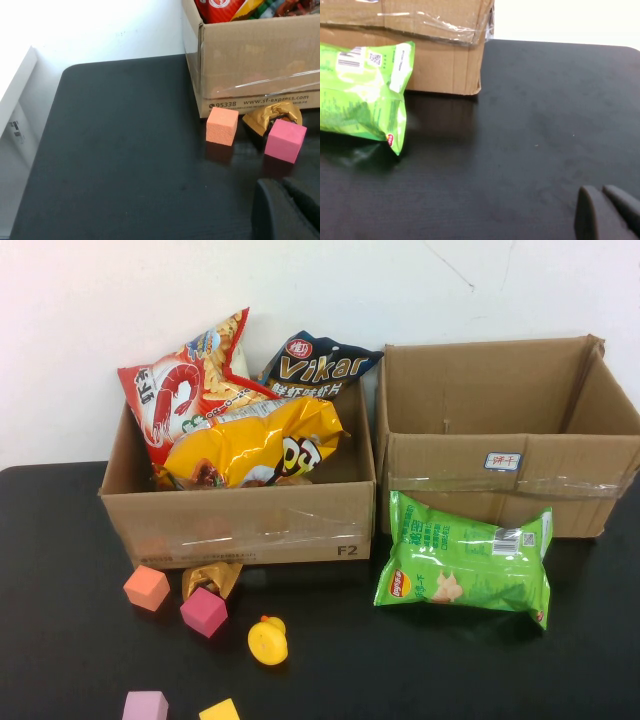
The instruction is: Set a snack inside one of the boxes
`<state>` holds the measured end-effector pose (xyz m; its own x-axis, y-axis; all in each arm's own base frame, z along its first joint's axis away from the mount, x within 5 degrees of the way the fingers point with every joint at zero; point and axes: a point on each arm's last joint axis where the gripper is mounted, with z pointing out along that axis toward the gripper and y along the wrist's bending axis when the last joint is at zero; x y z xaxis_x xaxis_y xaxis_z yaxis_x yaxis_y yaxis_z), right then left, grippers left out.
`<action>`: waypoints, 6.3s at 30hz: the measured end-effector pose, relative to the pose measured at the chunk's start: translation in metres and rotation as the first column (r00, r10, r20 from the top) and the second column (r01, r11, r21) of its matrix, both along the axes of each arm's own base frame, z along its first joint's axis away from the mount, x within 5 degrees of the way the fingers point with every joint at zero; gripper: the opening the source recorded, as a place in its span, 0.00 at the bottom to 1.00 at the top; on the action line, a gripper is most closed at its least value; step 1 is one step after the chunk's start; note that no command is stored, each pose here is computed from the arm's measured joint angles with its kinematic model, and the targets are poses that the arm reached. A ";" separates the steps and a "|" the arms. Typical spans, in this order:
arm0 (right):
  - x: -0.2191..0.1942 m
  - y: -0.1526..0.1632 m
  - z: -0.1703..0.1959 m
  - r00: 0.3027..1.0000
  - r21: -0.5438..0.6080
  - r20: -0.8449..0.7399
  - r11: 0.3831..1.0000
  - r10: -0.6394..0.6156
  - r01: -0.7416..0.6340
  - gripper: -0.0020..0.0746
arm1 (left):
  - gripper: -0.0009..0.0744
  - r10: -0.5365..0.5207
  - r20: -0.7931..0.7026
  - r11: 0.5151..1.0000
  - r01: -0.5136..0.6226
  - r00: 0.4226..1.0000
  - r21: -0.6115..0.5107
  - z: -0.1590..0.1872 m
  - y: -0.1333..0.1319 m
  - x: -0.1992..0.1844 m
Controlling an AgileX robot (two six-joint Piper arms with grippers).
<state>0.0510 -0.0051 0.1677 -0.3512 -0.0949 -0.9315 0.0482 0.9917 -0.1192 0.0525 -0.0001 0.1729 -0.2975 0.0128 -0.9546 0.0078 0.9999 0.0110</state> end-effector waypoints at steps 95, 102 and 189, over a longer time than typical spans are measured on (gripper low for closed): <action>0.307 0.084 -0.020 0.726 0.402 -0.599 0.911 0.339 -0.093 0.86 | 0.01 0.005 -0.226 0.981 -0.049 0.974 -0.190 0.090 -0.006 0.063; 0.331 0.089 -0.040 0.710 0.401 -0.611 0.910 0.349 -0.102 0.78 | 0.01 0.004 -0.228 0.981 -0.049 0.974 -0.188 0.090 -0.006 0.063; 0.281 0.110 0.105 0.683 0.663 -0.360 0.689 0.636 -0.292 0.04 | 0.01 0.001 -0.243 0.980 -0.049 0.970 -0.192 0.089 -0.006 0.062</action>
